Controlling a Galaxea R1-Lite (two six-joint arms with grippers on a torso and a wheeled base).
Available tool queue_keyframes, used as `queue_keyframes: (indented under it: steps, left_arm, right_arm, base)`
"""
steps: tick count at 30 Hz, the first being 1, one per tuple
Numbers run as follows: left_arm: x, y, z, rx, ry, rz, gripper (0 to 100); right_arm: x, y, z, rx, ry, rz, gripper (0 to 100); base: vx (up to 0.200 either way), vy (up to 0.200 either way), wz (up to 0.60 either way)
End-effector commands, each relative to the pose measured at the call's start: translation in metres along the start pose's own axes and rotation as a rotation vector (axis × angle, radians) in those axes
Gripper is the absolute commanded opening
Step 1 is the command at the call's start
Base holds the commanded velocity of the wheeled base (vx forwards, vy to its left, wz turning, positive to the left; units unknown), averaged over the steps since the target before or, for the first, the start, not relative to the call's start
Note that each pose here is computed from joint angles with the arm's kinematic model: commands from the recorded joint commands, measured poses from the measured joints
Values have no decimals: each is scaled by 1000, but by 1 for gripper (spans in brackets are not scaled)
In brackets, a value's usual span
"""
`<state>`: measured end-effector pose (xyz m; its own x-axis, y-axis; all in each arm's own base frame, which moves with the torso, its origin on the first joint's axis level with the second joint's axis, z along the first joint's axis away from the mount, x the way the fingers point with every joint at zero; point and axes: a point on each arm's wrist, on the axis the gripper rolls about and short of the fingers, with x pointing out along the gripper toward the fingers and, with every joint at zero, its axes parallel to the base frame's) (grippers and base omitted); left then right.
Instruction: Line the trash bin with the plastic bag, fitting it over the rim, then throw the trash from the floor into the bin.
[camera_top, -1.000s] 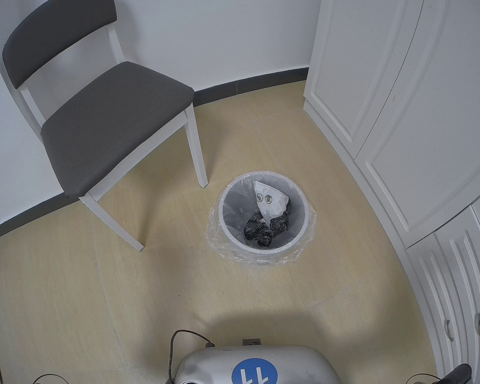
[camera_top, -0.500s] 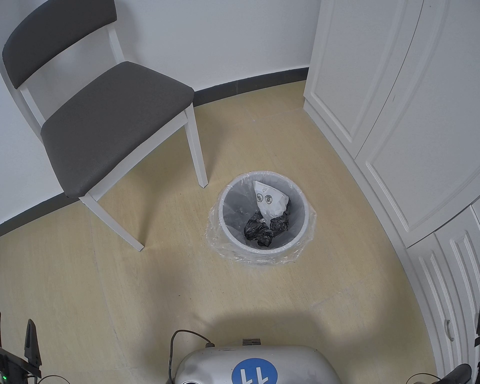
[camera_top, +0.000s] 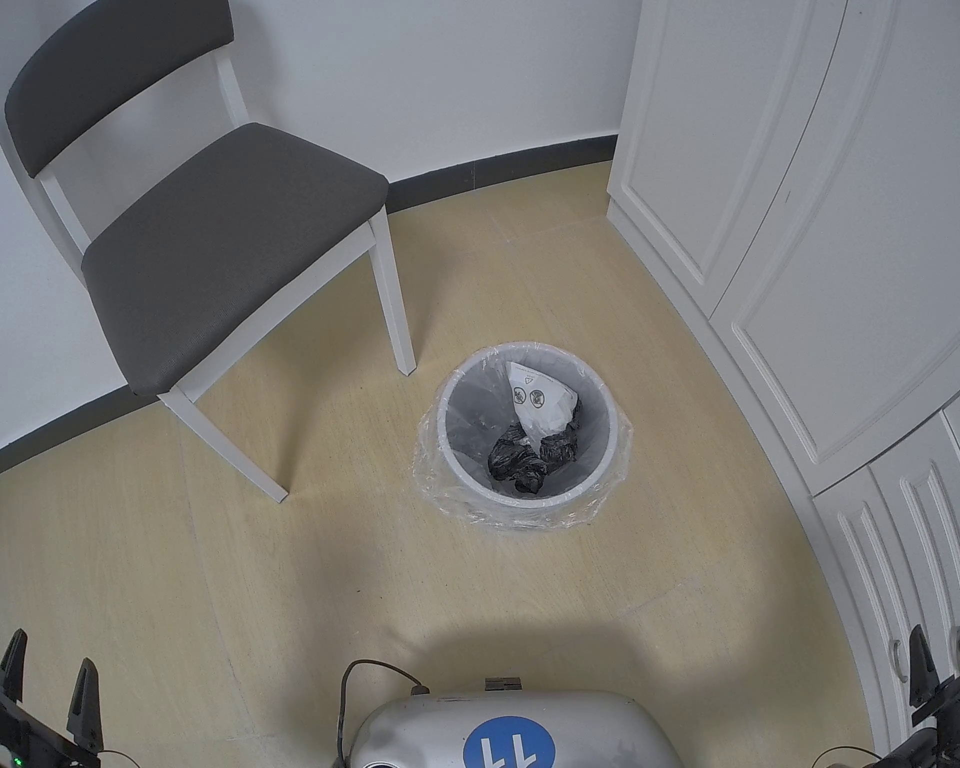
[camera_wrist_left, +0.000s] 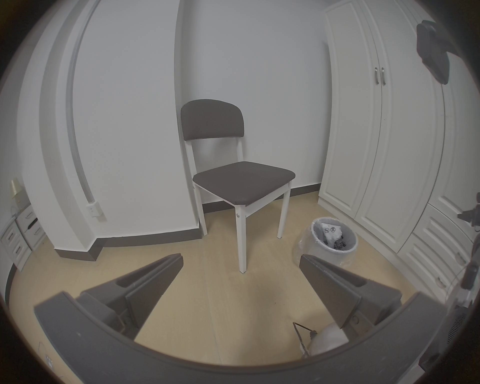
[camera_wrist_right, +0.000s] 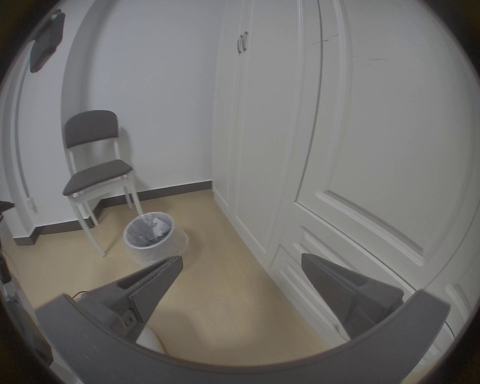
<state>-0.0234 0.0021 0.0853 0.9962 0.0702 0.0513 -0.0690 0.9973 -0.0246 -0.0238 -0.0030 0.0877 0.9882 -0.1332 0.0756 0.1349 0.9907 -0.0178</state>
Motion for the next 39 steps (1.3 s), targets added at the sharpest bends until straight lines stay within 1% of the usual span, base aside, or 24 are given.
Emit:
queue_keyframes:
  steps: [1,2,3,4,5,8,10,11,12,13,16,19,20,22,23,25,26,27,28,29,31,36,37,39]
  left_arm:
    - [0,-1,-8,1,37,-62,100]
    - [0,-2,-10,5,53,-88,100]
    - [0,-2,-10,5,53,-88,100]
    - [-1,-2,-10,24,69,-106,100]
    - [-1,-2,-10,41,61,-107,100]
    - [0,-2,-10,36,60,-107,100]
    - [0,-2,-10,36,56,-105,100]
    - [0,-2,-10,36,56,-105,100]
    - [0,-2,-10,36,53,-105,100]
    - [0,-2,-10,37,53,-105,100]
    - [0,-2,-10,48,51,-107,100]
    - [0,-2,-10,49,51,-107,100]
    - [0,-2,-10,48,51,-107,100]
    - [0,-2,-10,37,53,-107,100]
    - [0,-2,-10,36,53,-105,100]
    - [0,-2,-10,33,54,-104,100]
    - [0,-2,-10,33,54,-104,100]
    - [0,-2,-10,33,54,-104,100]
    - [0,-2,-10,33,54,-104,100]
    - [0,-2,-10,37,53,-105,100]
    - [0,-2,-10,37,53,-105,100]
    - [0,-2,-10,37,53,-104,100]
    - [0,-2,-10,39,53,-105,100]
    - [0,-2,-10,39,53,-104,100]
  right_arm:
    - [0,2,-5,38,8,75,100]
    - [0,2,-5,62,15,95,100]
    - [0,2,-5,62,15,95,100]
    - [0,3,-6,105,21,119,100]
    - [0,3,-5,119,21,139,100]
    - [0,3,-6,114,22,135,100]
    - [0,3,-5,68,16,114,100]
    - [0,3,-5,68,16,114,100]
    - [0,2,-5,30,11,89,100]
    - [0,2,-5,23,9,92,100]
    - [0,3,-5,22,3,140,100]
    - [0,3,-5,-29,2,137,100]
    - [0,3,-5,-44,-1,126,100]
    - [0,1,-5,-49,5,37,100]
    - [0,-1,-6,-63,13,-27,100]
    - [0,-2,-6,-39,20,-102,100]
    - [0,-2,-6,-24,19,-105,100]
    - [0,-2,-6,20,15,-102,100]
    - [0,-2,-6,23,15,-101,100]
    - [0,-2,-6,55,15,-90,100]
    - [0,-1,-6,59,16,-74,100]
    - [0,-1,-6,30,19,-70,100]
    - [0,-1,-6,24,19,-59,100]
    - [0,0,-6,38,18,0,100]
  base:
    - [0,0,0]
    - [0,0,0]
    - [0,0,0]
    - [0,0,0]
    - [0,0,0]
    - [0,0,0]
    - [0,0,0]
    - [0,0,0]
    - [0,0,0]
    - [0,0,0]
    - [0,0,0]
    - [0,0,0]
    - [0,0,0]
    - [0,0,0]
    - [0,0,0]
    - [0,0,0]
    - [0,0,0]
    - [0,0,0]
    - [0,0,0]
    - [0,0,0]
    - [0,0,0]
    - [0,0,0]
    - [0,0,0]
    - [0,0,0]
